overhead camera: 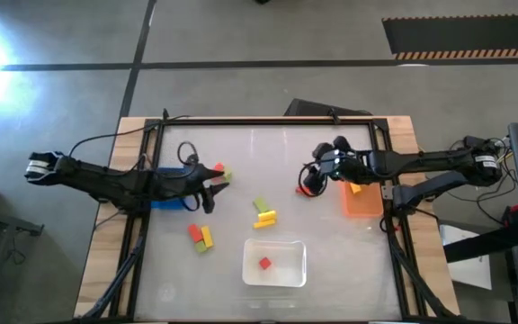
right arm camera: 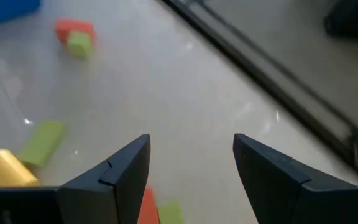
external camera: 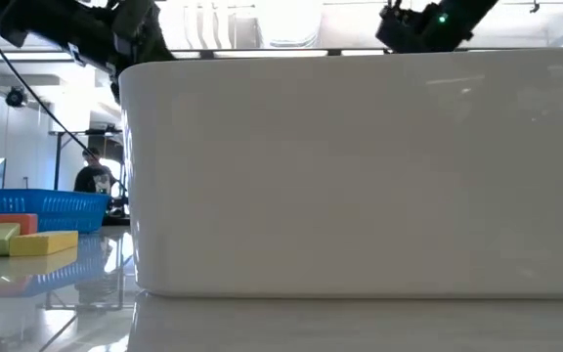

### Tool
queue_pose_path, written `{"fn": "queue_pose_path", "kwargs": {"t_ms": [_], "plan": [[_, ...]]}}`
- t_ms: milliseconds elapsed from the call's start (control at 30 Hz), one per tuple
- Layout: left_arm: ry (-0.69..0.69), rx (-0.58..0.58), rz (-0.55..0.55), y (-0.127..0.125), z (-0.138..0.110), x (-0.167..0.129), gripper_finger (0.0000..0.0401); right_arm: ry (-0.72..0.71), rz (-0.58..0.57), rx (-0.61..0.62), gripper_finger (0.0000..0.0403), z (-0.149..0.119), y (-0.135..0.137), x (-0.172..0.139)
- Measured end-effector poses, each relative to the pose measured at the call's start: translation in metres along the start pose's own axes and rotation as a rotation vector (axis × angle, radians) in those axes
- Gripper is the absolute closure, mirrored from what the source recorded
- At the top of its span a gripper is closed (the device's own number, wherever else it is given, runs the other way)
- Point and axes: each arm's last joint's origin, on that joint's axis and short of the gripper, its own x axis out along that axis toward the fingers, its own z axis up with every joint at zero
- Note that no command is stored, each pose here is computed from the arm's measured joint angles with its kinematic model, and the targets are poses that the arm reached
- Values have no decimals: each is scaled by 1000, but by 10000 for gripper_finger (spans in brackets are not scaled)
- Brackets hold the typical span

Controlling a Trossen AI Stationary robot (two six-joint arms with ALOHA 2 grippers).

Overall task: Sort & place blocks by color
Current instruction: Put the orange block into the white bin

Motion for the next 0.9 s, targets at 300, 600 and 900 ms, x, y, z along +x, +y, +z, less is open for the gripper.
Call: {"fn": "queue_pose_path", "kwargs": {"t_ms": [300,600,900], "plan": [[309,-183,92,-2,1,0,228,-157,44,-71,182,16,5,-1],[561,-44,177,-5,-6,31,228,-143,40,-111,182,14,5,0],[785,22,343,29,-3,69,228,-132,37,-121,182,10,5,2]]}}
